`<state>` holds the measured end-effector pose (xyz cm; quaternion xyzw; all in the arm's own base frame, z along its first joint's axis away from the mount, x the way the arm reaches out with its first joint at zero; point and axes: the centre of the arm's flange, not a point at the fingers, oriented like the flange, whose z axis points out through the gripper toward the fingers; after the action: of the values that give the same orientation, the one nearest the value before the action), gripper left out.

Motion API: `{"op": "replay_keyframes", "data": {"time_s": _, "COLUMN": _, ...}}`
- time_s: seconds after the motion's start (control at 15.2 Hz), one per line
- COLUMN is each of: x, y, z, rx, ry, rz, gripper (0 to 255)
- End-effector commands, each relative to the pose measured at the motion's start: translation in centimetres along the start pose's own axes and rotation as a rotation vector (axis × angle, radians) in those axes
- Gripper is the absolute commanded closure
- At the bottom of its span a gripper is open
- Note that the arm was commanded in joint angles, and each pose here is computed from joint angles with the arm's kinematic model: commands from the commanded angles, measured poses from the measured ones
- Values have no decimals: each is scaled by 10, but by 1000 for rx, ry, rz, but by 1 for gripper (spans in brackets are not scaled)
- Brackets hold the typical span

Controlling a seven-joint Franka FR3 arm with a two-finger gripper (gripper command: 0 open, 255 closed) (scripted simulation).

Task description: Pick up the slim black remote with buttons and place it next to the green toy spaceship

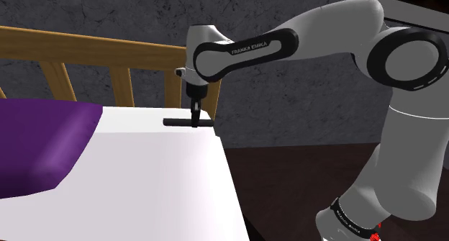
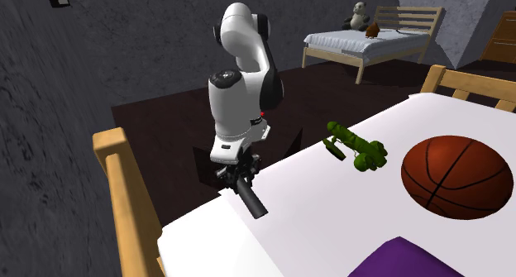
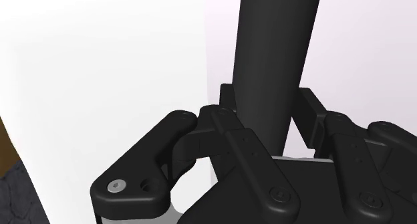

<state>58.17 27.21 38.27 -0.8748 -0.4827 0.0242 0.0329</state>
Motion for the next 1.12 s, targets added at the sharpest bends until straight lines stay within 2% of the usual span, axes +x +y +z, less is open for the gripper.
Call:
{"op": "replay_keyframes", "data": {"time_s": 0.0, "x": 0, "y": -1, "z": -11, "rx": 0, "ry": 0, "rz": 0, "gripper": 255}}
{"op": "replay_keyframes", "data": {"time_s": 1.06, "x": -1, "y": -8, "z": -95, "rx": 0, "ry": 0, "rz": 0, "gripper": 255}}
